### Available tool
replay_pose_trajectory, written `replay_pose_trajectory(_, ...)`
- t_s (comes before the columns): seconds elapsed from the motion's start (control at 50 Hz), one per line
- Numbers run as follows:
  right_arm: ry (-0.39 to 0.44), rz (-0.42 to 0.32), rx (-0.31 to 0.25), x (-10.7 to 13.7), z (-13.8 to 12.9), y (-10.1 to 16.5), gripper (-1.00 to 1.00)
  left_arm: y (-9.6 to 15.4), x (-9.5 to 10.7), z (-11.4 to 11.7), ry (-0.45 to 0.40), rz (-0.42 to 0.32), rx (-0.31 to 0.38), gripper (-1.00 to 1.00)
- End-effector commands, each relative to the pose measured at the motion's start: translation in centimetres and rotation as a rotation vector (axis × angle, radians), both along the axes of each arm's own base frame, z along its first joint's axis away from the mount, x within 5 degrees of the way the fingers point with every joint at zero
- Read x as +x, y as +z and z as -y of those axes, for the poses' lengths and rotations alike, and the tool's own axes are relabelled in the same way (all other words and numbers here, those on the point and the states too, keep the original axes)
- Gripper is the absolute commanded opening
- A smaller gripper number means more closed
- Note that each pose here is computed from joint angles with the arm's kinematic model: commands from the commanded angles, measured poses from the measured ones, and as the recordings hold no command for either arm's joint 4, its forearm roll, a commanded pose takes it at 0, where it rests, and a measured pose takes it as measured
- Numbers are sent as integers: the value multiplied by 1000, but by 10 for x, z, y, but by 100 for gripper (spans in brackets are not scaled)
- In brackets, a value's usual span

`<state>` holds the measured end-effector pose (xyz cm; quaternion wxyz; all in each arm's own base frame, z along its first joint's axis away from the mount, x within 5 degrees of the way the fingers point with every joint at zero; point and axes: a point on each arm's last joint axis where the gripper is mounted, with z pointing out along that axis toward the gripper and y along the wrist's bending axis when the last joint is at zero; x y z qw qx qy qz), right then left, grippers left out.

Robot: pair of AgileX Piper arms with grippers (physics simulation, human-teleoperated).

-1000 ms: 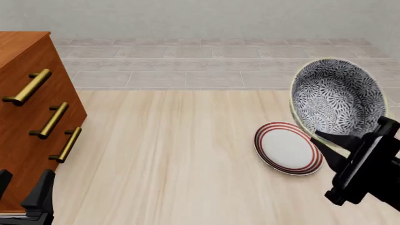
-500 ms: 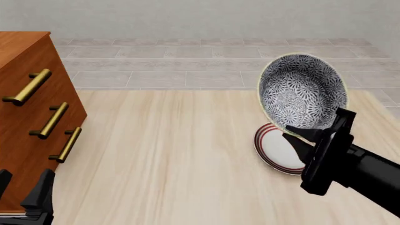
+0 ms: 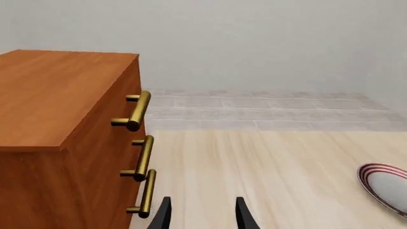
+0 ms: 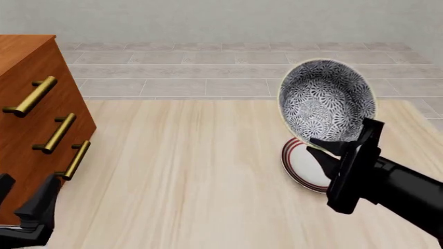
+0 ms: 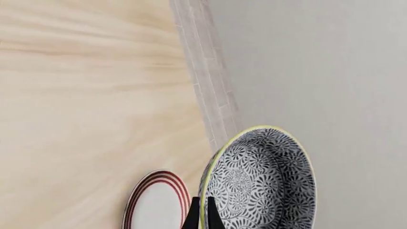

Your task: Put the bowl on top of the cabinet.

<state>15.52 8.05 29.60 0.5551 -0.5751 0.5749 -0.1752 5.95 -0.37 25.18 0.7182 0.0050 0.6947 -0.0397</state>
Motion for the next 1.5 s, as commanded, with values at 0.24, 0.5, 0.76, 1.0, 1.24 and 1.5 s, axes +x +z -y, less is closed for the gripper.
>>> replay_pose_trajectory(0.24,24,8,-17,4,-6,-3,-100,94,2,13,-202,-108,-77,100)
replay_pose_trajectory(0.5,49,1,-39,6,-11,-6,-100,111,36,34,-294,-291,-134,100)
replay_pose_trajectory(0.76,71,1,-57,9,-16,-12,-100,150,44,48,-373,-333,-126,100)
replay_pose_trajectory(1.0,79,14,-58,10,-19,-17,-100,162,45,62,-465,-365,-106,100)
replay_pose_trajectory(1.24,100,6,-56,13,-25,-21,-100,184,55,79,-523,-395,-99,100)
replay_pose_trajectory(1.5,124,-5,-59,13,-31,-28,-100,212,64,96,-571,-406,-133,100)
